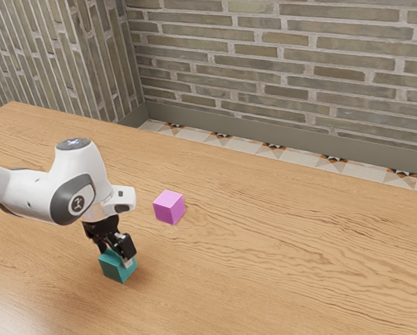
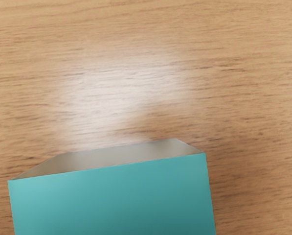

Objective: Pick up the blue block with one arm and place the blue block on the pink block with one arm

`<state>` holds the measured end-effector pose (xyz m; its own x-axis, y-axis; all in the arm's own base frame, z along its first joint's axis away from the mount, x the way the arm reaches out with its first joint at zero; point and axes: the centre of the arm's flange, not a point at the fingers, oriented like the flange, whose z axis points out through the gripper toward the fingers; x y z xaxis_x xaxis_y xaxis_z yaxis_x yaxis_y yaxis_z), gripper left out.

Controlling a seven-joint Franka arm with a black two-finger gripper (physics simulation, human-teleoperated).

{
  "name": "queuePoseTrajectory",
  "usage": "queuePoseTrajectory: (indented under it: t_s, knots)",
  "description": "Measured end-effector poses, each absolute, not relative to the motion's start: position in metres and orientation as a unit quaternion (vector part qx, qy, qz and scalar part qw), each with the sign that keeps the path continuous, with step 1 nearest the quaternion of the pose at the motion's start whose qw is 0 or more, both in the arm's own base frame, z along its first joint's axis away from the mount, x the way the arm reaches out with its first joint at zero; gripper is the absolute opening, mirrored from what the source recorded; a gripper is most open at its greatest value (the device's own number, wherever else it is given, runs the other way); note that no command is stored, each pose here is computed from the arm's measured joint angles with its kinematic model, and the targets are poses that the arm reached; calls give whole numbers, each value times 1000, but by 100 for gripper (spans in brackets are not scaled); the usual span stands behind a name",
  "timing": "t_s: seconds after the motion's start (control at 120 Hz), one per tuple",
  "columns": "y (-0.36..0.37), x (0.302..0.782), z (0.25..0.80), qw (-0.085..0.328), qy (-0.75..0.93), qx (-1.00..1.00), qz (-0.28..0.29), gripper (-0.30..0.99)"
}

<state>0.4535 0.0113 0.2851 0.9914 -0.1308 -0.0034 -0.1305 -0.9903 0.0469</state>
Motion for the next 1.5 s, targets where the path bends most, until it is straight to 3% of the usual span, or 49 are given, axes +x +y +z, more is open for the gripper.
queuePoseTrajectory:
  t_s: [0.767,0.975,1.5]
  knots:
    - [13,454,265,31,-64,997,-13,69]
    - [15,455,265,31,-59,998,-12,53]
    - [20,456,268,27,-46,999,-6,36]
